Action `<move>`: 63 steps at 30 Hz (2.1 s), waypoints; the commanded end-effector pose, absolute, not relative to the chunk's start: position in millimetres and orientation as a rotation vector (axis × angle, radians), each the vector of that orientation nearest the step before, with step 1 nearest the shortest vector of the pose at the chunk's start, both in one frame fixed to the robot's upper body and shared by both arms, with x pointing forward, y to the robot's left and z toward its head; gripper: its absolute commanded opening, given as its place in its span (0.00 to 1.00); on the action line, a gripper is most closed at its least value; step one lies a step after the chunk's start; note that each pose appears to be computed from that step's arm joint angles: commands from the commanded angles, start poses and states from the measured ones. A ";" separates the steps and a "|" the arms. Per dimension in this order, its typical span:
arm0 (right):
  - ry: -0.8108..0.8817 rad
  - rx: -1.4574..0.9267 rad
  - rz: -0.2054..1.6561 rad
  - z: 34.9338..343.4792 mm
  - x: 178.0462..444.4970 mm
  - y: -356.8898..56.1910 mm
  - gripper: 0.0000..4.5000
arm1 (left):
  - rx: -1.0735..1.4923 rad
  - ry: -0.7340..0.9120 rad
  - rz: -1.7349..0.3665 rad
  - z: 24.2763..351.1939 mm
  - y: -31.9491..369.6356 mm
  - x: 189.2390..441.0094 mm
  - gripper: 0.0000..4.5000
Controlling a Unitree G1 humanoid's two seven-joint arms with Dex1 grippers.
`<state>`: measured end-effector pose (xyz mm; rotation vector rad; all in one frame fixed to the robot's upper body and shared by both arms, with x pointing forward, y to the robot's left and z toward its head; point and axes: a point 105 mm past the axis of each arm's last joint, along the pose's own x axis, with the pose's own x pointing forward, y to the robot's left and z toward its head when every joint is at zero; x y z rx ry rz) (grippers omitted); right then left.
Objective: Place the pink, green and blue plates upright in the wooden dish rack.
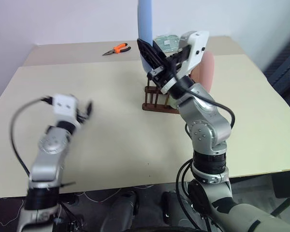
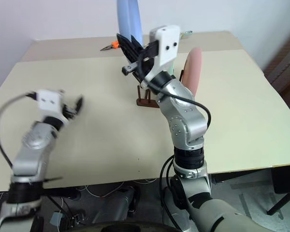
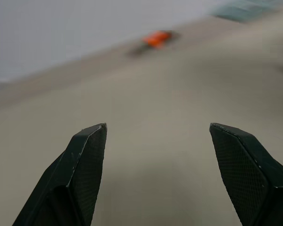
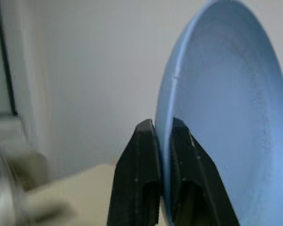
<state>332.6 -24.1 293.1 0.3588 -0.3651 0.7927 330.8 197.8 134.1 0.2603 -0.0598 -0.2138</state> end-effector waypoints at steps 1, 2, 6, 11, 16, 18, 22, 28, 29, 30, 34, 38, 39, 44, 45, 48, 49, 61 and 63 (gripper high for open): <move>-0.345 0.468 0.802 304.2 323.2 -25.3 0.00 | 0.278 -0.160 -0.324 153.7 175.2 320.8 0.79; -0.315 0.495 0.793 300.9 324.7 -24.7 0.00 | 0.276 -0.145 -0.359 148.3 168.5 318.6 0.79; -0.247 0.527 0.753 291.2 330.3 -23.0 0.00 | 0.274 -0.131 -0.401 142.9 161.5 317.6 0.79; -0.159 0.539 0.696 276.5 345.0 -26.4 0.00 | 0.278 -0.131 -0.412 142.9 160.2 318.7 0.79; -0.088 0.561 0.686 271.1 357.5 -27.0 0.00 | 0.283 -0.128 -0.437 141.2 154.1 317.3 0.79; -0.058 0.565 0.681 268.5 362.2 -27.5 0.00 | 0.284 -0.126 -0.444 140.1 151.9 316.7 0.79; -0.056 0.537 0.654 269.4 368.2 -30.9 0.22 | 0.282 -0.123 -0.452 138.6 149.3 315.9 0.80; -0.139 0.350 0.671 280.9 362.5 -30.1 0.89 | 0.281 -0.117 -0.464 136.4 145.3 314.8 0.80; -0.176 0.298 0.685 285.8 359.2 -30.1 0.99 | 0.281 -0.116 -0.465 136.0 144.7 314.7 0.80; -0.215 0.245 0.702 290.6 355.1 -30.2 0.99 | 0.281 -0.115 -0.467 135.6 143.8 314.4 0.80; -0.425 -0.028 0.782 313.1 328.7 -42.0 0.99 | 0.284 -0.117 -0.467 135.7 141.7 315.7 0.80; -0.521 -0.195 0.868 321.4 298.3 -70.0 0.99 | 0.280 -0.107 -0.444 133.9 148.9 319.0 0.80; -0.519 -0.220 0.881 321.0 291.4 -79.8 0.99 | 0.287 -0.103 -0.445 132.7 150.1 319.4 0.80; -0.368 -0.304 0.721 303.6 282.9 -156.0 0.99 | 0.305 -0.079 -0.441 126.5 159.3 326.0 0.80; -0.324 -0.348 0.667 295.9 285.2 -169.0 0.99 | 0.307 -0.076 -0.441 125.2 161.3 327.7 0.80; -0.215 -0.395 0.622 272.3 288.6 -176.5 0.94 | 0.330 -0.065 -0.500 118.8 155.0 329.9 0.80; -0.183 -0.411 0.639 263.4 286.7 -172.8 0.88 | 0.337 -0.064 -0.530 117.2 150.5 329.6 0.80; -0.022 -0.759 0.524 198.9 302.4 -169.4 0.01 | 0.305 -0.109 -0.799 125.1 96.4 316.1 0.80; -0.018 -0.780 0.506 196.5 306.1 -171.4 0.01 | 0.301 -0.108 -0.805 124.7 93.5 314.6 0.80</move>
